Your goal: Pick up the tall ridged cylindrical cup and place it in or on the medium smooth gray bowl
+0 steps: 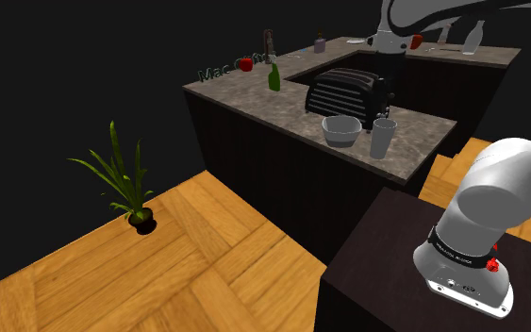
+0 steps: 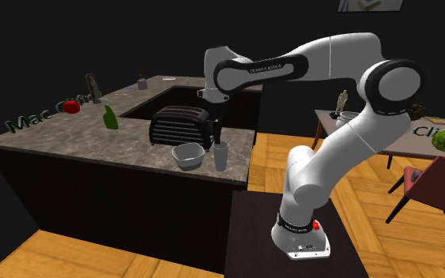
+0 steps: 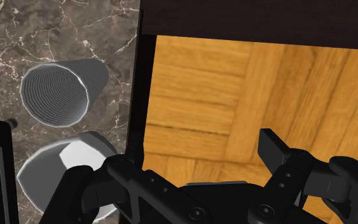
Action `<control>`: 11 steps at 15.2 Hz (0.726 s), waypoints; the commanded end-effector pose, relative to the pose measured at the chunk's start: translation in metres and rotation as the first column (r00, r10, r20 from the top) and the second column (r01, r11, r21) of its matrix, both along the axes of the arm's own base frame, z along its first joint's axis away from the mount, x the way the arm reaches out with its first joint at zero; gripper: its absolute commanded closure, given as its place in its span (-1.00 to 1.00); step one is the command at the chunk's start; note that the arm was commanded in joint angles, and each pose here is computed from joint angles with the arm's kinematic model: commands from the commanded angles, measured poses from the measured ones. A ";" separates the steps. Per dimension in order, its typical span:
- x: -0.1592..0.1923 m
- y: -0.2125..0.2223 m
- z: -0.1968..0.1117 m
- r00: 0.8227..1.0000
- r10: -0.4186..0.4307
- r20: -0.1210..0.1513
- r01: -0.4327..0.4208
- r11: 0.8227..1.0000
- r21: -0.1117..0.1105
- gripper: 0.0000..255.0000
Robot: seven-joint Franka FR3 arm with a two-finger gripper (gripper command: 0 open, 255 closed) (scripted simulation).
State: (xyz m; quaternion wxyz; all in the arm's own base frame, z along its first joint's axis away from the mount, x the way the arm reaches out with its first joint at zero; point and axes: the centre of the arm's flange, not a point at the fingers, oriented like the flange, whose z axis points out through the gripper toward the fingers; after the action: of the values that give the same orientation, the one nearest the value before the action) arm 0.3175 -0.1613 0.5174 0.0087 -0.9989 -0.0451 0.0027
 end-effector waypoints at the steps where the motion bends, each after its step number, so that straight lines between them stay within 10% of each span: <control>1: 0.002 -0.029 -0.011 1.000 -0.005 0.000 0.005 1.000 0.007 -1.00; 11: 0.009 -0.149 -0.079 0.999 -0.031 -0.004 0.032 0.998 0.050 -1.00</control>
State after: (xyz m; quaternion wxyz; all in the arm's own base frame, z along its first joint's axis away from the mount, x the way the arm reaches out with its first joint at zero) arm 0.3237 -0.2959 0.4454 0.0326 -0.9990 -0.0304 0.0031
